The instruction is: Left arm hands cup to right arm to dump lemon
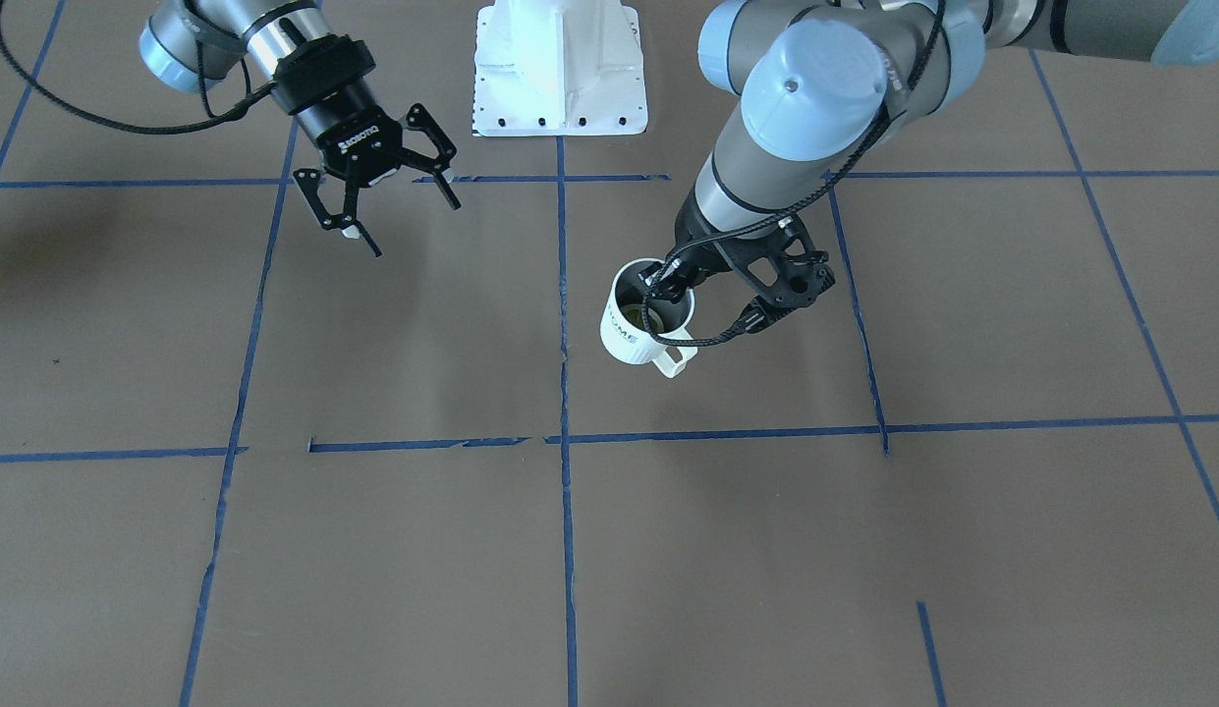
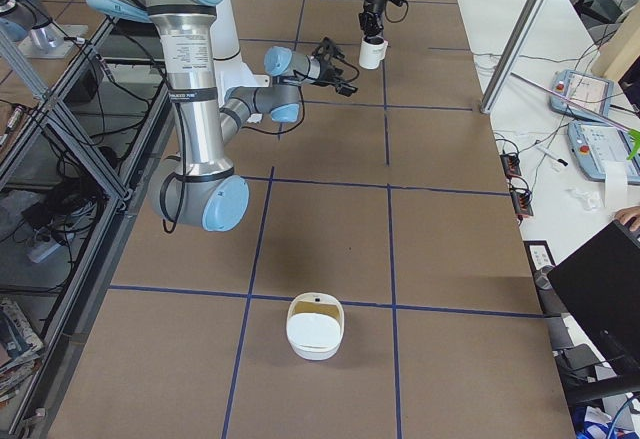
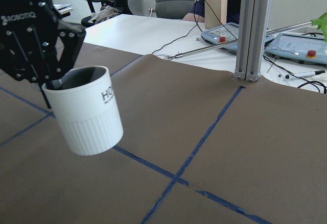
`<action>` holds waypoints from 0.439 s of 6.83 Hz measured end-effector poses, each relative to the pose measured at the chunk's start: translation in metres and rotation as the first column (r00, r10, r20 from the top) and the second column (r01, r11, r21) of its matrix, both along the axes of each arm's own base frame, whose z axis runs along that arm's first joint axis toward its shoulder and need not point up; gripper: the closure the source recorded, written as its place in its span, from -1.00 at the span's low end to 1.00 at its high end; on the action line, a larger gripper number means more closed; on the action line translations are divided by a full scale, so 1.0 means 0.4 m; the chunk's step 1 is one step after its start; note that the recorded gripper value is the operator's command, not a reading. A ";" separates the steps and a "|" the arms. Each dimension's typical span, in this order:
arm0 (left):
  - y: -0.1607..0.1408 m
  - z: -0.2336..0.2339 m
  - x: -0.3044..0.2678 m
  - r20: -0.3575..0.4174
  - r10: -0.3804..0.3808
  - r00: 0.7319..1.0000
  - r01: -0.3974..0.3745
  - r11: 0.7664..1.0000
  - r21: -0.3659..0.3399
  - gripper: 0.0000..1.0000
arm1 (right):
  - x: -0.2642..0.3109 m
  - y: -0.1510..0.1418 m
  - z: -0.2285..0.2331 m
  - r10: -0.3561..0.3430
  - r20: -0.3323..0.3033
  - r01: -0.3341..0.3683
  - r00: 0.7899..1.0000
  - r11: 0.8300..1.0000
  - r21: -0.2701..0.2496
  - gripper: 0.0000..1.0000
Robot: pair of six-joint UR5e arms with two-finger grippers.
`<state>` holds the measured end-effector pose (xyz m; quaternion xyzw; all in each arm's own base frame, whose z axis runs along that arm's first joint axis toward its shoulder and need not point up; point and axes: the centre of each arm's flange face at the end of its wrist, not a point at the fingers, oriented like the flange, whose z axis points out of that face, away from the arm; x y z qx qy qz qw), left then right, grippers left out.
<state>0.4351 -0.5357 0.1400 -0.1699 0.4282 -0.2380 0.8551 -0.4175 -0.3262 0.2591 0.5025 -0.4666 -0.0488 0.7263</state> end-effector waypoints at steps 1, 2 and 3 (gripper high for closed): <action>0.004 -0.046 0.016 -0.006 -0.003 1.000 0.003 1.000 -0.009 1.00 | -0.036 0.031 -0.012 0.004 -0.010 -0.004 1.000 1.000 0.022 -0.98; 0.024 -0.081 0.034 -0.018 0.011 1.000 -0.011 1.000 0.001 1.00 | -0.055 0.048 -0.021 0.003 -0.032 -0.001 0.999 0.998 0.055 -0.98; 0.059 -0.113 0.063 -0.032 0.039 0.999 -0.039 0.999 0.017 1.00 | -0.075 0.058 -0.035 0.004 -0.046 0.000 0.999 0.997 0.081 -0.98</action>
